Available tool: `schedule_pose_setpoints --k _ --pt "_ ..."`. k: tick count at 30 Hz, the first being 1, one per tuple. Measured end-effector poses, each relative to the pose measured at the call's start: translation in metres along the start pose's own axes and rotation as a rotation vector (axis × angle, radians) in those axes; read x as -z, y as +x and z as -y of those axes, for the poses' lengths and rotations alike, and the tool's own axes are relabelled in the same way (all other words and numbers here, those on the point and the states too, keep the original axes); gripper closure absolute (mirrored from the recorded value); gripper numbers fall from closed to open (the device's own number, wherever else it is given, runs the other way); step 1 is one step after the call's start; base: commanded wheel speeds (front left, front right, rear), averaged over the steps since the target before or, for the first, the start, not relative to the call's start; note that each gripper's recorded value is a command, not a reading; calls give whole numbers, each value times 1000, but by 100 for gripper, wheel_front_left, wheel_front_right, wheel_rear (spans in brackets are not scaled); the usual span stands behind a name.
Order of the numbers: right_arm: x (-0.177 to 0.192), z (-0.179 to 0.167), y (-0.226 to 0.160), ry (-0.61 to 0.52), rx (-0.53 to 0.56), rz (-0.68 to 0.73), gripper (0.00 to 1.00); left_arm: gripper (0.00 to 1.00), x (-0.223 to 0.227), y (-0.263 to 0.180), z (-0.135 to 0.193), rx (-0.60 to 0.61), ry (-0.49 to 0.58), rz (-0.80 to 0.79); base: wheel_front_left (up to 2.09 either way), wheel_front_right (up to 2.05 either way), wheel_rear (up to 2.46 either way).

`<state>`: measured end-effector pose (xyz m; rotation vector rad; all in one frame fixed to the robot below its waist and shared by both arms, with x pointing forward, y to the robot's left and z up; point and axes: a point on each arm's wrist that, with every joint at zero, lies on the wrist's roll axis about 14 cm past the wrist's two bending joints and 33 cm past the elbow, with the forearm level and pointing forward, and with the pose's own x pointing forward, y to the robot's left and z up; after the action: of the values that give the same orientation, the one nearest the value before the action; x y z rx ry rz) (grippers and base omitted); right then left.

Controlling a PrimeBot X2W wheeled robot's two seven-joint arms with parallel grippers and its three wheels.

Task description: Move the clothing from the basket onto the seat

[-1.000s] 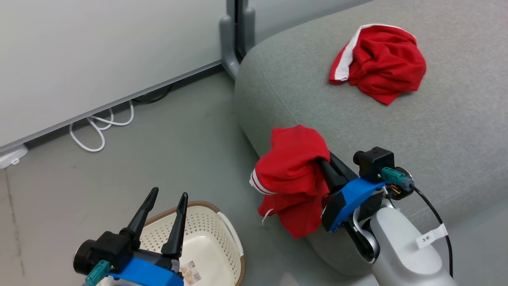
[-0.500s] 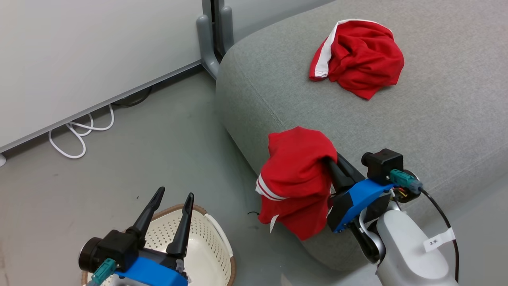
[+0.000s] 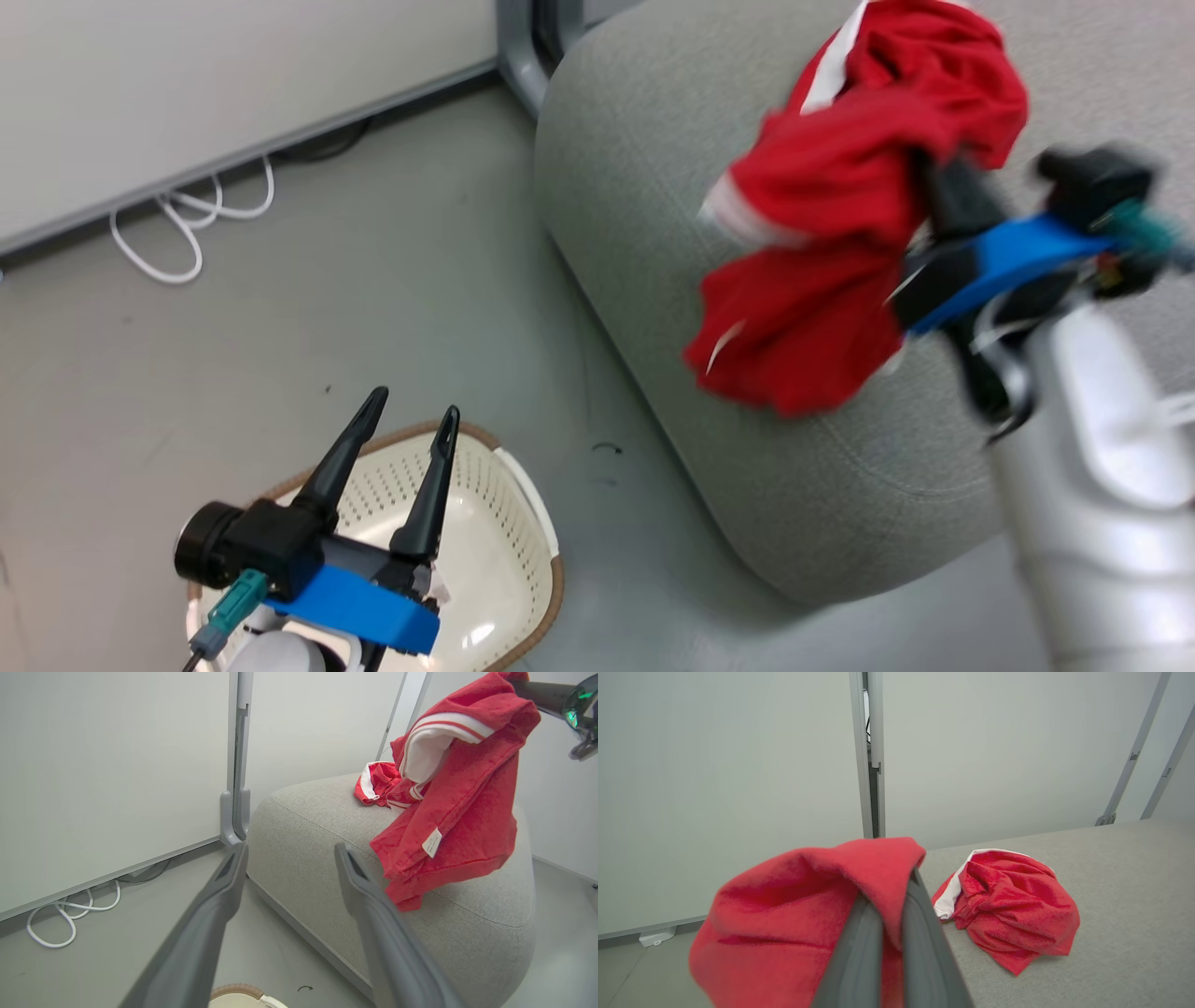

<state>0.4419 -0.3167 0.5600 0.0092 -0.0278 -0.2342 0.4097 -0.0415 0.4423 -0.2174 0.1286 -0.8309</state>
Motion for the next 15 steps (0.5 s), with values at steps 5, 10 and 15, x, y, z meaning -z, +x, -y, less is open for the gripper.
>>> schedule_pose_setpoints --k 5,10,15 --pt "-50 46 41 -47 94 87 100 0 7 6 -14 -5 -9 0 0 0 0" --pt "-76 80 76 -34 179 124 100 0 18 7 -37 -35 -9 -12 0 0 0" --pt "-79 104 103 -46 250 138 100 0 29 5 -61 -76 -12 -17 0 0 0"
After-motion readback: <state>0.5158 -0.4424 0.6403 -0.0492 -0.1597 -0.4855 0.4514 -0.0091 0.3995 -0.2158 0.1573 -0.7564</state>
